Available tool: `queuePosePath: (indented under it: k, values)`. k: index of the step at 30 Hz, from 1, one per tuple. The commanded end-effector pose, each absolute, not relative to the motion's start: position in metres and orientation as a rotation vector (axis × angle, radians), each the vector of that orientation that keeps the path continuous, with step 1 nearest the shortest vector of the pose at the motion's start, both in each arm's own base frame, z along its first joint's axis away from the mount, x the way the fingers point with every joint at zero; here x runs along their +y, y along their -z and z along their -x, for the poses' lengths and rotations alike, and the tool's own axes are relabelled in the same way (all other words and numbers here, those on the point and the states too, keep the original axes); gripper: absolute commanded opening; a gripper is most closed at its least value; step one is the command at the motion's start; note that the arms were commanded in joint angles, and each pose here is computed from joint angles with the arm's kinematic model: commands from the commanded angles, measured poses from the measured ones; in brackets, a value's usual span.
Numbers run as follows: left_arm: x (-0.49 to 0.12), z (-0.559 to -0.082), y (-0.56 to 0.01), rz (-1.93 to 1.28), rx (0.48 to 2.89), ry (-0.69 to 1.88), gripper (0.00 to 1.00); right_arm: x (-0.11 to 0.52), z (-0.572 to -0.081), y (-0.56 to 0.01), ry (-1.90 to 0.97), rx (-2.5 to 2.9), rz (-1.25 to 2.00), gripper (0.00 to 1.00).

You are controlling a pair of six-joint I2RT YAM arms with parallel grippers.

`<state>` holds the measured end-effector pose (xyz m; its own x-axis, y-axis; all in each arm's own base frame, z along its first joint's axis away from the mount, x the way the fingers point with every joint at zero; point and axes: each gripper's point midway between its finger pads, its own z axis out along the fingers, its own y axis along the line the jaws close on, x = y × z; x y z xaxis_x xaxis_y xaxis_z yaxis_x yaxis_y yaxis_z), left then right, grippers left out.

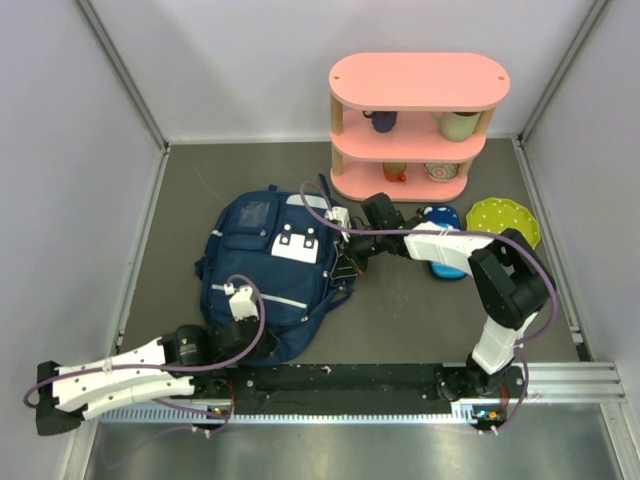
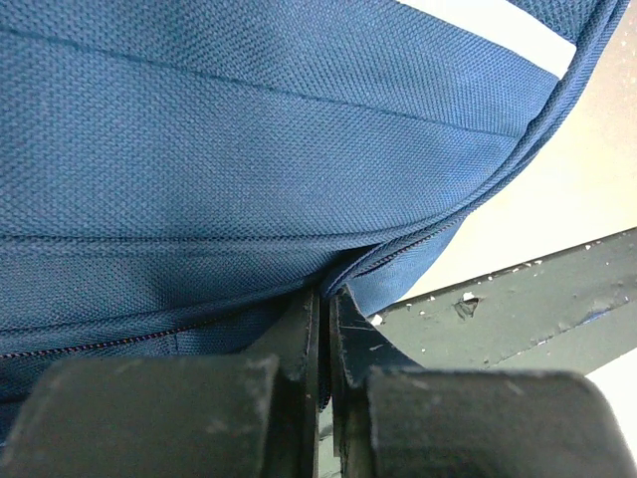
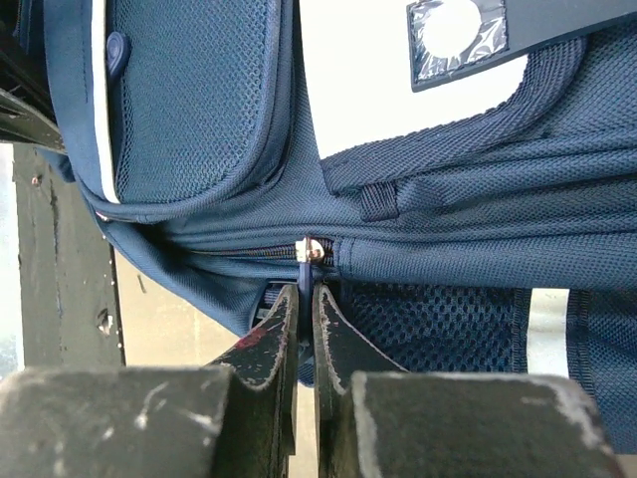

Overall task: Pack the student bag
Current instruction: Unzip the student bag at the center of the board.

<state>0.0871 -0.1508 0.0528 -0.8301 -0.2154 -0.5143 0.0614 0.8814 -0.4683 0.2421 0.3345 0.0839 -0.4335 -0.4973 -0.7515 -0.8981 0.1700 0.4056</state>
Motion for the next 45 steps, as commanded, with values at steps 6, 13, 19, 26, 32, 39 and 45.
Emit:
queuePosePath:
  k: [6,13,19,26,32,39,45]
  values:
    - [-0.153,-0.109,-0.066,0.182,2.371,0.606,0.0,0.345,-0.246,-0.096,-1.081,1.957,1.308,0.16]
    - [-0.152,-0.11,-0.067,0.183,2.367,0.604,0.0,0.34,-0.261,-0.102,-0.943,1.927,1.233,0.0]
    - [-0.157,-0.119,-0.077,0.163,2.306,0.615,0.0,0.332,-0.253,-0.122,-0.817,1.893,1.232,0.0]
    - [-0.188,-0.139,-0.107,0.034,2.203,0.629,0.0,0.335,-0.209,-0.107,-0.703,1.977,1.395,0.0]
    - [-0.22,-0.154,-0.126,-0.003,2.124,0.687,0.0,0.34,-0.173,-0.095,-0.774,2.023,1.429,0.0]
    - [-0.268,-0.152,-0.146,-0.168,2.088,0.833,0.11,0.33,-0.197,-0.095,-0.711,2.087,1.227,0.0]
    - [-0.258,-0.13,-0.138,-0.254,2.174,0.858,0.47,0.313,-0.21,-0.093,-0.773,2.145,1.112,0.0]
